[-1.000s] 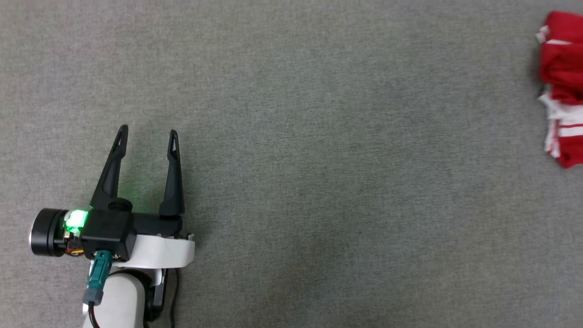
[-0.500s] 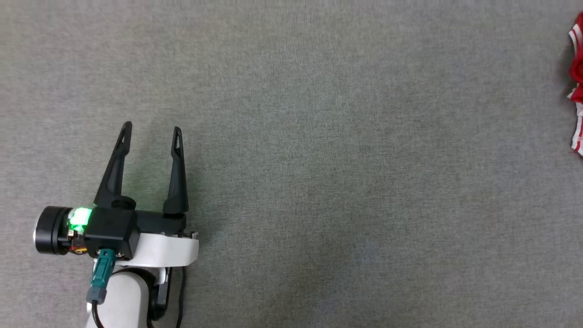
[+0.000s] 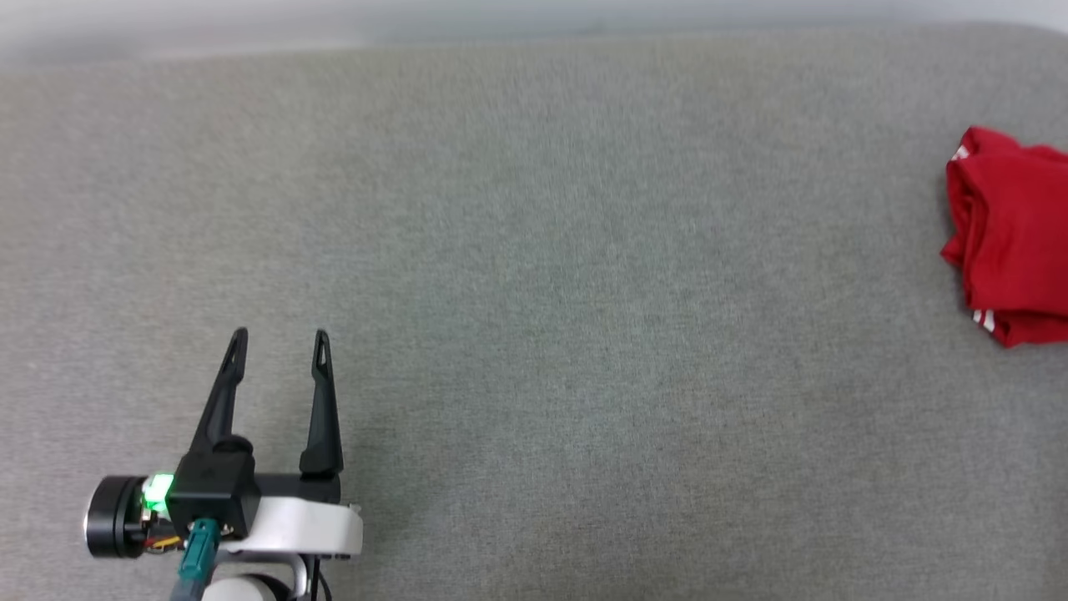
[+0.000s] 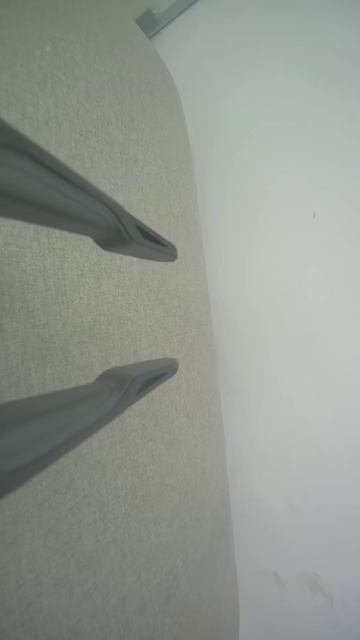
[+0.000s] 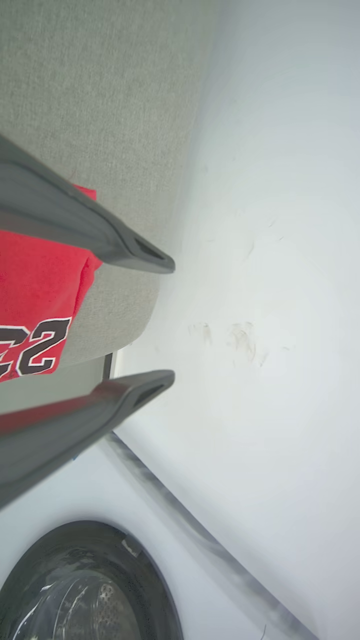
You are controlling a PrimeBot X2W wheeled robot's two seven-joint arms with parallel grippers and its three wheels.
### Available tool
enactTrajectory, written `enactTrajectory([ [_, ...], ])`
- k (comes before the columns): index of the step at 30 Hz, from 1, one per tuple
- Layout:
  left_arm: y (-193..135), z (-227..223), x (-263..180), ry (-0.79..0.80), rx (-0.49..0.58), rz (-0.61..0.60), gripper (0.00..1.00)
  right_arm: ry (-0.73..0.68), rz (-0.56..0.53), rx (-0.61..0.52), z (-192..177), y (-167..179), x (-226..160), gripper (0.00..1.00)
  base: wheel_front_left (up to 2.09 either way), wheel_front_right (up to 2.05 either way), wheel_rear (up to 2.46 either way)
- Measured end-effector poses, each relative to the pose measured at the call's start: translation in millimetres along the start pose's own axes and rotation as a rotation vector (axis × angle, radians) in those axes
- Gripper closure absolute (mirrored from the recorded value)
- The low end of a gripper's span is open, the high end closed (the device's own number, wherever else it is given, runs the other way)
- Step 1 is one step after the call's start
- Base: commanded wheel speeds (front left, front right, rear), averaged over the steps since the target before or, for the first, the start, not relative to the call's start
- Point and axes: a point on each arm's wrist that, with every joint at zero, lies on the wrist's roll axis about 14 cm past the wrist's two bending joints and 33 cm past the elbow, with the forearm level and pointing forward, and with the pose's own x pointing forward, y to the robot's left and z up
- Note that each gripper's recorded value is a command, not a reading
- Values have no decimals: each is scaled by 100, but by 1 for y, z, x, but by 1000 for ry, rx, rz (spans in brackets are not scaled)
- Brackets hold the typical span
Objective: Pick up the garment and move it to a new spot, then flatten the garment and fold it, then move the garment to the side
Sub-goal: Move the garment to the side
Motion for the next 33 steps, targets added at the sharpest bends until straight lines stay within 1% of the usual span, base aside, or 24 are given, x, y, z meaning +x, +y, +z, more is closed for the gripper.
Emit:
enactTrajectory([
  [3,4,8,-11,-9,3,16,0,-150,29,31,33,18,-13,0,0,0,0],
  [8,14,19,-26,-23,9,47,0,-344,80,108,72,53,-41,0,0,0,0],
  [11,20,21,-35,-23,14,62,0,-420,112,143,85,74,-57,0,0,0,0],
  [14,24,26,-42,-30,17,76,0,-461,136,176,91,94,-72,0,0,0,0],
  [17,28,26,-51,-26,18,89,0,-472,169,222,90,116,-87,0,0,0,0],
  [21,32,30,-61,-31,18,103,0,-449,205,287,82,140,-107,0,0,0,0],
  [23,33,29,-67,-24,18,109,0,-429,231,295,76,152,-116,0,0,0,0],
  [29,32,30,-76,-26,14,107,0,-354,268,344,55,171,-133,0,0,0,0],
  [33,31,31,-80,-29,13,104,0,-321,276,373,42,178,-142,0,0,0,0],
])
